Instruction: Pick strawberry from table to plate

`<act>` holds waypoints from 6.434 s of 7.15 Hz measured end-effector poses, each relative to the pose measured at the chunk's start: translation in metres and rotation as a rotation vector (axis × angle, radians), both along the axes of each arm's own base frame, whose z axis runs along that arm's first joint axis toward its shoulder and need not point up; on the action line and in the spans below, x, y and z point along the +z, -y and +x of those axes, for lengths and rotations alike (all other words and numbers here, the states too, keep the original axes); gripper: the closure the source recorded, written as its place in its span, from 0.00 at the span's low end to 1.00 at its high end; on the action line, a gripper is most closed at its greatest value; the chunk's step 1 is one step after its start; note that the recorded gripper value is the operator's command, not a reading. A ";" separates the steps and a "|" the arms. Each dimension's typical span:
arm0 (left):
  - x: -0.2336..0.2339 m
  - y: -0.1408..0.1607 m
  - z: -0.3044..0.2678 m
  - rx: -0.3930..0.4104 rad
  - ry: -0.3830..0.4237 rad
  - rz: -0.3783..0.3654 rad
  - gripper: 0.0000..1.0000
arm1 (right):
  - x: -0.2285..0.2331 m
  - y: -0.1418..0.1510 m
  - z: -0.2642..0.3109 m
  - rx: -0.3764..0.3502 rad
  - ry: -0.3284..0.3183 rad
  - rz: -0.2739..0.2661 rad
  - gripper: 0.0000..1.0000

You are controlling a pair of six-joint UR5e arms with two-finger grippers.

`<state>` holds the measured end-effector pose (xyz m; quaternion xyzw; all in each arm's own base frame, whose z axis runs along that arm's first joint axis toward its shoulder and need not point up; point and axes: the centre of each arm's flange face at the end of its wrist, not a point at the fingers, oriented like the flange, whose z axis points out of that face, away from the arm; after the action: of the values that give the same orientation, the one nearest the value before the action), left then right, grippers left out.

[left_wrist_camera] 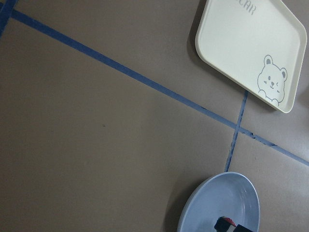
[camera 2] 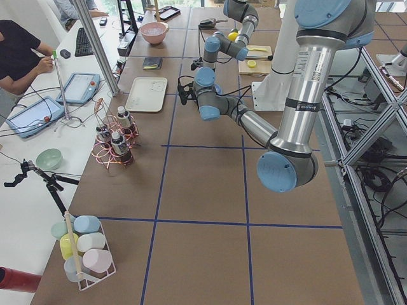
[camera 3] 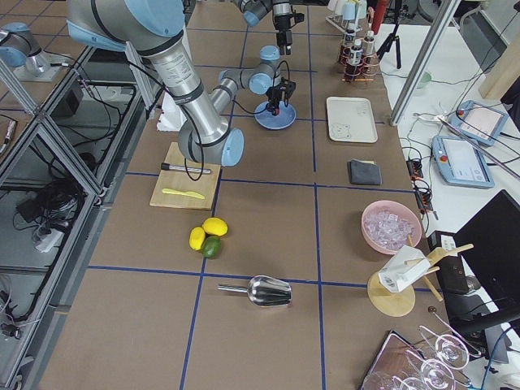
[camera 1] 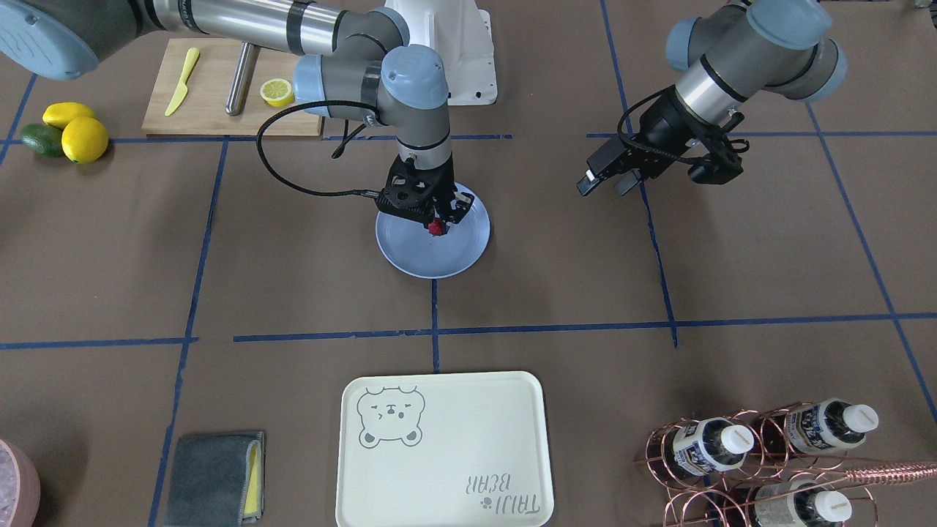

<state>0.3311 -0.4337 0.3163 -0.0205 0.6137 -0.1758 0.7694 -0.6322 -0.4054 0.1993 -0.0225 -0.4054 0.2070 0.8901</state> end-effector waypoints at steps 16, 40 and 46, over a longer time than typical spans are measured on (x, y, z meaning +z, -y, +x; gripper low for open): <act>0.154 0.011 -0.148 0.063 0.390 0.496 0.00 | 0.201 0.043 0.430 -0.329 -0.068 0.262 0.00; 0.295 -0.021 -0.393 0.338 0.531 0.337 0.00 | 0.385 0.034 0.622 -0.462 -0.001 0.315 0.00; 0.298 -0.019 -0.386 0.358 0.532 0.333 0.00 | 0.378 0.034 0.623 -0.462 -0.002 0.330 0.00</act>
<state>-0.0552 -0.4142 0.6148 0.0443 0.3990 0.0647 0.9136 -0.0096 -0.4390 0.5773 0.0311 -0.4169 -0.0702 0.9057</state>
